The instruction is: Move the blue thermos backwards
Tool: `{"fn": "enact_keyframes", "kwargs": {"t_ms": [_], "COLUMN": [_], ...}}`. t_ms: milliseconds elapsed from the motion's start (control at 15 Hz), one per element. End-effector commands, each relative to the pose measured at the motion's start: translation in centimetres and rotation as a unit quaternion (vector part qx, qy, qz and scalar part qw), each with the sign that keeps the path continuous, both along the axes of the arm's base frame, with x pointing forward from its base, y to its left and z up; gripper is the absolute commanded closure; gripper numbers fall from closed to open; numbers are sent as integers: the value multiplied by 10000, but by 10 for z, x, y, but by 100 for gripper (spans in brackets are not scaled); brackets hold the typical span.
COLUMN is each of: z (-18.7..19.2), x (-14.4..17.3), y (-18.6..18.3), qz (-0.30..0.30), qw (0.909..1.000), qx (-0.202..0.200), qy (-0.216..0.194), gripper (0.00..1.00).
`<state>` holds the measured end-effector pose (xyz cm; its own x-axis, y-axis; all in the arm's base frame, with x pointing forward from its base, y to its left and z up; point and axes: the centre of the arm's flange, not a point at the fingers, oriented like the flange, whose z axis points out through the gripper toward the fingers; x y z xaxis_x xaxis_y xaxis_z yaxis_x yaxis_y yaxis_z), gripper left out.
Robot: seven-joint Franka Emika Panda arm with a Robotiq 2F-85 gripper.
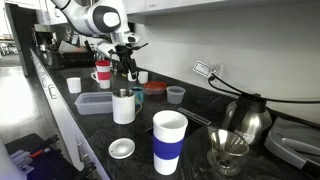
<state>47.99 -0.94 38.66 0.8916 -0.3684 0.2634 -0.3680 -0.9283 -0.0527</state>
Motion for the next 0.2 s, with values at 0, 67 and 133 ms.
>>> {"fn": "enact_keyframes", "kwargs": {"t_ms": [0, 67, 133], "z": [-2, -4, -5], "x": [-1, -1, -1], "y": [0, 0, 0], "qz": [0, 1, 0], "qw": [10000, 10000, 10000], "qx": [0, 1, 1], "qy": [22, 43, 55], "gripper": [0, 0, 0]}}
